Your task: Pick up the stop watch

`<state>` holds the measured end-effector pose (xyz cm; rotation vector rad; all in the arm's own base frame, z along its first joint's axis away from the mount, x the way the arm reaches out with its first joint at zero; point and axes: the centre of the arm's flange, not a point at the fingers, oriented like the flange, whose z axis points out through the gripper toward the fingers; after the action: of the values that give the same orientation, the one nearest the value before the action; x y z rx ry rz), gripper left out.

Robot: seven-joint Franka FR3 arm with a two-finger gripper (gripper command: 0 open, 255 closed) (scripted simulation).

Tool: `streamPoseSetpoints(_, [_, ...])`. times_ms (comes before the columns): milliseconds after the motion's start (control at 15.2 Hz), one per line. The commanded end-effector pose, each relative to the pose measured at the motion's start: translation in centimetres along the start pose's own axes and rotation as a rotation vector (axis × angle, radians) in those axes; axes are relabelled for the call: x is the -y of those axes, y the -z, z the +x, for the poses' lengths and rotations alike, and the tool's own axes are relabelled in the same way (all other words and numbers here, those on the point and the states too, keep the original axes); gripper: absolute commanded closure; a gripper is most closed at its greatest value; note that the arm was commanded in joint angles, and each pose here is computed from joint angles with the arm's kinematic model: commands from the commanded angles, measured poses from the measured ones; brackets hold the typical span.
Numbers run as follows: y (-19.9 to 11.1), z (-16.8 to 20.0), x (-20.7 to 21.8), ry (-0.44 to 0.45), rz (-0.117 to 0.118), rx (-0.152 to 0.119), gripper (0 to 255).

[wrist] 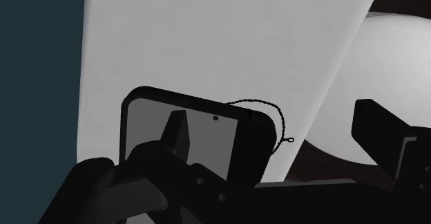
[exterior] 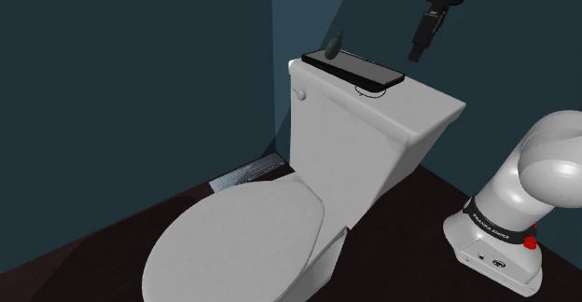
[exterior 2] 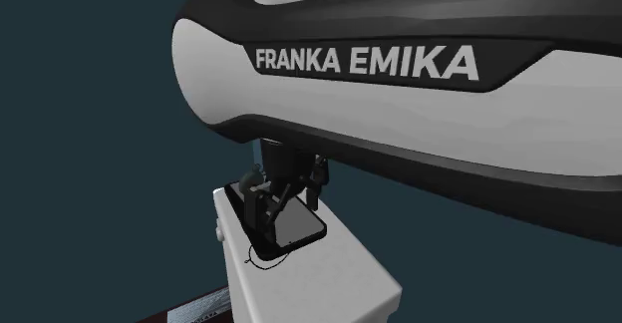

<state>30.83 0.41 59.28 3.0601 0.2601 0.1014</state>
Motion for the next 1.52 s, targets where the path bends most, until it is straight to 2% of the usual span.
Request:
streamPoseSetpoints(0, [0.0, 0.0, 0.0, 0.0, 0.0, 0.0, 0])
streamPoseSetpoints(726, [-1.7, 14.6, -6.8, 0.375, -0.001, 0.147, 0])
streamPoseSetpoints(1452, [-5.7, 30.2, -7.9, 0.751, -0.001, 0.295, 0])
